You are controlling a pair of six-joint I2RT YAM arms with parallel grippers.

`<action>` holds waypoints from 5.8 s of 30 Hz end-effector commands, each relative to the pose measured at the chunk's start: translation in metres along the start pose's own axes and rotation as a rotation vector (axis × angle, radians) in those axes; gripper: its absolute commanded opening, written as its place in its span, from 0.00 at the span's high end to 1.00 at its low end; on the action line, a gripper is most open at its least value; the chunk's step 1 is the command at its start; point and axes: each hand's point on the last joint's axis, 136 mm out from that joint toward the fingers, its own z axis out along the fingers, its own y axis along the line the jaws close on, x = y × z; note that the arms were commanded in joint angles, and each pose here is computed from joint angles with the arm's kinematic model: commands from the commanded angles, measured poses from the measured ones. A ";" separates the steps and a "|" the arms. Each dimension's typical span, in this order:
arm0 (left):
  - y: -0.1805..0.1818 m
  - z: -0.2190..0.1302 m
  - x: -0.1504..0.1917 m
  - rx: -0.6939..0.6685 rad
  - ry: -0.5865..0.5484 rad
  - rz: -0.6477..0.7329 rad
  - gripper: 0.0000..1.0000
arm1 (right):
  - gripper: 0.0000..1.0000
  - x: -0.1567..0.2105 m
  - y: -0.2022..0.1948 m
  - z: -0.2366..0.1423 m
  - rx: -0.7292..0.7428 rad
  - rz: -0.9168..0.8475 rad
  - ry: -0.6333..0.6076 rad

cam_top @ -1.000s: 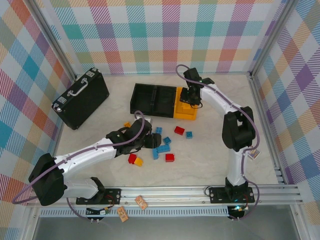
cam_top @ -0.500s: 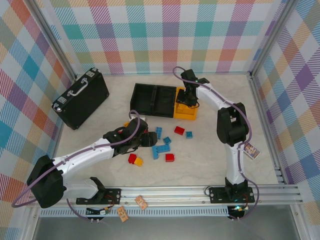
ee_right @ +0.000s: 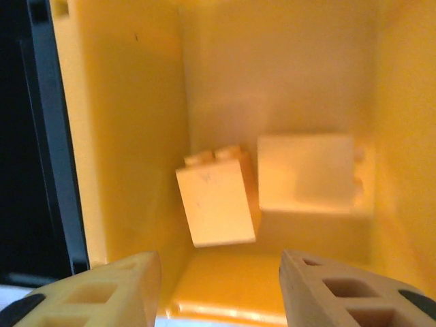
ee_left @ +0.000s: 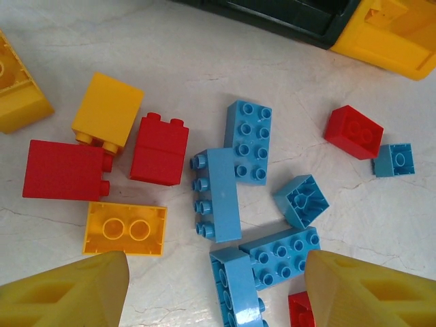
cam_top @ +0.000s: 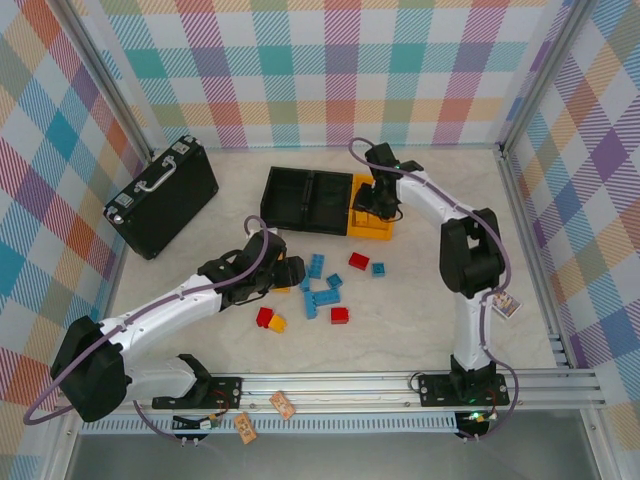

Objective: Sort the legos into containers by color
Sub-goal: Place the lego in the container, then rotate the container at the top-center of the table, then pick up the lego from the middle-left of the table, then place the lego in the container.

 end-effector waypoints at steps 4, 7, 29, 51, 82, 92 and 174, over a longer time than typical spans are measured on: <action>0.008 -0.005 -0.002 -0.022 -0.009 -0.030 0.31 | 0.51 0.022 0.005 -0.031 -0.047 -0.023 -0.024; 0.010 -0.003 -0.001 -0.026 -0.005 -0.029 0.31 | 0.51 0.036 -0.005 -0.031 -0.034 -0.022 -0.013; 0.020 -0.006 0.002 -0.058 -0.005 -0.030 0.31 | 0.52 0.013 -0.056 -0.006 0.113 -0.009 -0.030; 0.025 -0.001 0.006 -0.078 0.007 -0.048 0.31 | 0.72 -0.033 -0.064 0.005 0.144 -0.031 -0.067; 0.101 -0.009 -0.014 -0.356 0.008 -0.164 0.26 | 0.41 0.003 -0.052 -0.096 0.016 -0.098 -0.170; 0.145 0.020 -0.026 -0.396 0.101 -0.164 0.18 | 0.41 0.102 -0.023 -0.109 -0.201 -0.214 -0.075; -0.071 0.172 -0.145 -0.098 0.144 0.089 0.72 | 0.43 0.181 -0.041 -0.083 -0.222 -0.086 0.024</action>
